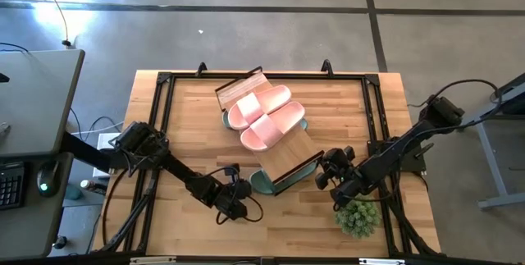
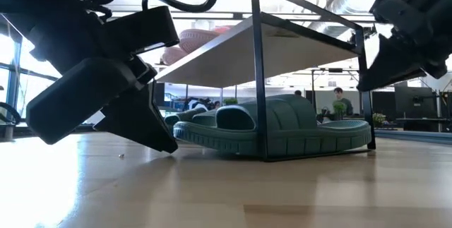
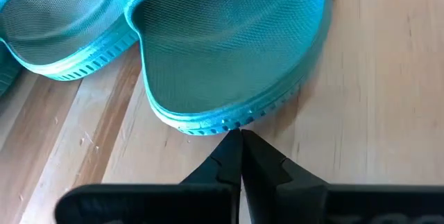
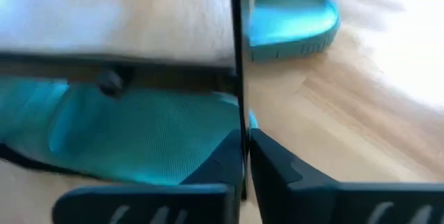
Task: Pick and place slides into the shelf
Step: Put the green slide under the shelf
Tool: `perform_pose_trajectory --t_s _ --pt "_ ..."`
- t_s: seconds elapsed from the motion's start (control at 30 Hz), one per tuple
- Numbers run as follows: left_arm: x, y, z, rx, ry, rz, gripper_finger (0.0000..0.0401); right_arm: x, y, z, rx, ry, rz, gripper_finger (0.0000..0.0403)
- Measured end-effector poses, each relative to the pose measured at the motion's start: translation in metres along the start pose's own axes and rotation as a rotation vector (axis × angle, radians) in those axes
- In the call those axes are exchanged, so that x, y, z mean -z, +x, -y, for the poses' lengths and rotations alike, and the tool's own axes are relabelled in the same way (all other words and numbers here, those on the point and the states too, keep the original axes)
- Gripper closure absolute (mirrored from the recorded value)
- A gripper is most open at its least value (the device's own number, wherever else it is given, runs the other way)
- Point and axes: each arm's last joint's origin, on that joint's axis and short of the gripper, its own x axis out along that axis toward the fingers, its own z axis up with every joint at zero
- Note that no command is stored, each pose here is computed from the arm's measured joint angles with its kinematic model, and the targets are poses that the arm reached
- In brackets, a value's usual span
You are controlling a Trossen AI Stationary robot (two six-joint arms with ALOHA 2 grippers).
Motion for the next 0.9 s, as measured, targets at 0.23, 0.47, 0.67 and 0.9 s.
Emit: perform_pose_trajectory --t_s 0.23,0.47,0.67,0.9 --pt "0.0 0.0 0.0 0.0 -0.001 0.0 0.0401 0.002 0.0 0.0 -0.005 0.0 -0.039 0.0331" --pt "0.0 0.0 0.0 0.0 -0.001 0.0 0.0401 0.007 -0.011 0.001 -0.039 -0.04 -0.061 0.0304" --pt "0.0 0.0 0.0 0.002 -0.003 0.002 0.0401 0.001 -0.032 0.016 -0.057 -0.004 -0.097 0.0303" --pt "-0.001 0.0 0.001 0.018 -0.013 0.007 0.0401 0.007 -0.073 0.041 -0.218 0.105 -0.08 0.0366"
